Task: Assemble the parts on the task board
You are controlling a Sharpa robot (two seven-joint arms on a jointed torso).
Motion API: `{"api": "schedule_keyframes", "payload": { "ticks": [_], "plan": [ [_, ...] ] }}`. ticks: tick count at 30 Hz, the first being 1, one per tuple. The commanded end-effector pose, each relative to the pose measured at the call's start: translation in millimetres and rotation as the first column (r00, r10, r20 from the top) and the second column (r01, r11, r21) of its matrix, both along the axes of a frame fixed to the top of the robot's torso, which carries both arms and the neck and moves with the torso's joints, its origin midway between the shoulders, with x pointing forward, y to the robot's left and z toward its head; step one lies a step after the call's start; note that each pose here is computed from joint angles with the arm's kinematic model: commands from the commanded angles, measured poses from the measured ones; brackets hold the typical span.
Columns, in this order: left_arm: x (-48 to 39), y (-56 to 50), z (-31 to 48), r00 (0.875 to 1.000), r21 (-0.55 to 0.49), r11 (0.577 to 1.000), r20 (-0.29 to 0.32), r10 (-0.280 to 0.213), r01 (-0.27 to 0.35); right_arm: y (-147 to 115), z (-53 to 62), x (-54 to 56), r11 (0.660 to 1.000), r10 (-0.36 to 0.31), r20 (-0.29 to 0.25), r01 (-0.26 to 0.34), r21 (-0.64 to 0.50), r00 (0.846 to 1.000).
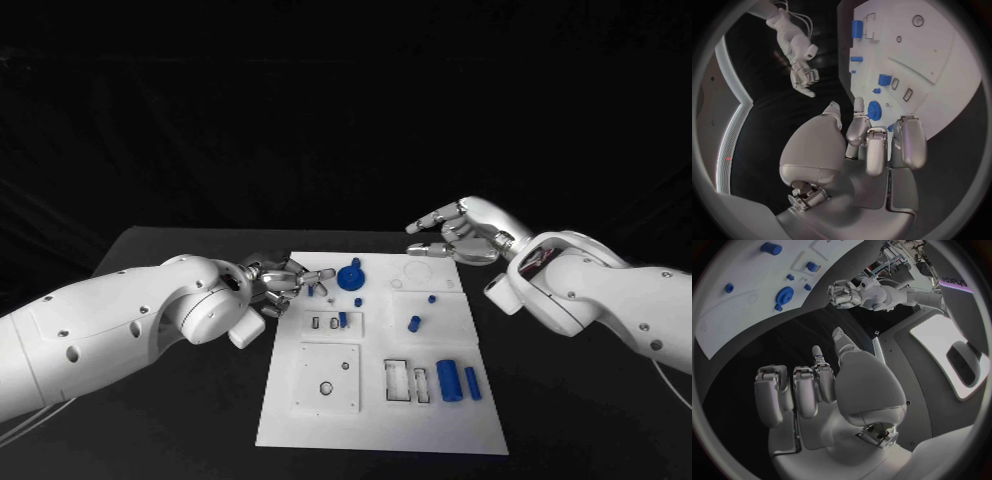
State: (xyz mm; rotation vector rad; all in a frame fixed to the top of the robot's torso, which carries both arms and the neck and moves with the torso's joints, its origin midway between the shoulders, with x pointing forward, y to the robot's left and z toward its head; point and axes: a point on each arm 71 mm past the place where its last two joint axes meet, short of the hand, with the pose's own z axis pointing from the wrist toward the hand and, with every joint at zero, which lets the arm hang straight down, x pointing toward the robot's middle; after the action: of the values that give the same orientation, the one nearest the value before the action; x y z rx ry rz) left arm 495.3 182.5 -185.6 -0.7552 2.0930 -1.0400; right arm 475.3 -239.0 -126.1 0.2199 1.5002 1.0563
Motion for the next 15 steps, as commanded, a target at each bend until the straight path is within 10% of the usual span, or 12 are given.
{"api": "schedule_keyframes", "payload": {
  "ticks": [1, 15],
  "plan": [
    [2.1, 0.0, -4.9, 0.994, 0.354, 0.929, -0.038, -0.103, 0.11, -13.5, 1.5, 4.0, 0.994, -0.026, -0.065, 0.033, 0.102, 0.998],
    [19.5, -33.2, 6.5, 0.989, 0.591, 0.793, -0.071, -0.133, 0.149, -34.2, 6.0, 10.8, 0.99, -0.093, -0.069, 0.1, 0.103, 0.993]
  ]
}}
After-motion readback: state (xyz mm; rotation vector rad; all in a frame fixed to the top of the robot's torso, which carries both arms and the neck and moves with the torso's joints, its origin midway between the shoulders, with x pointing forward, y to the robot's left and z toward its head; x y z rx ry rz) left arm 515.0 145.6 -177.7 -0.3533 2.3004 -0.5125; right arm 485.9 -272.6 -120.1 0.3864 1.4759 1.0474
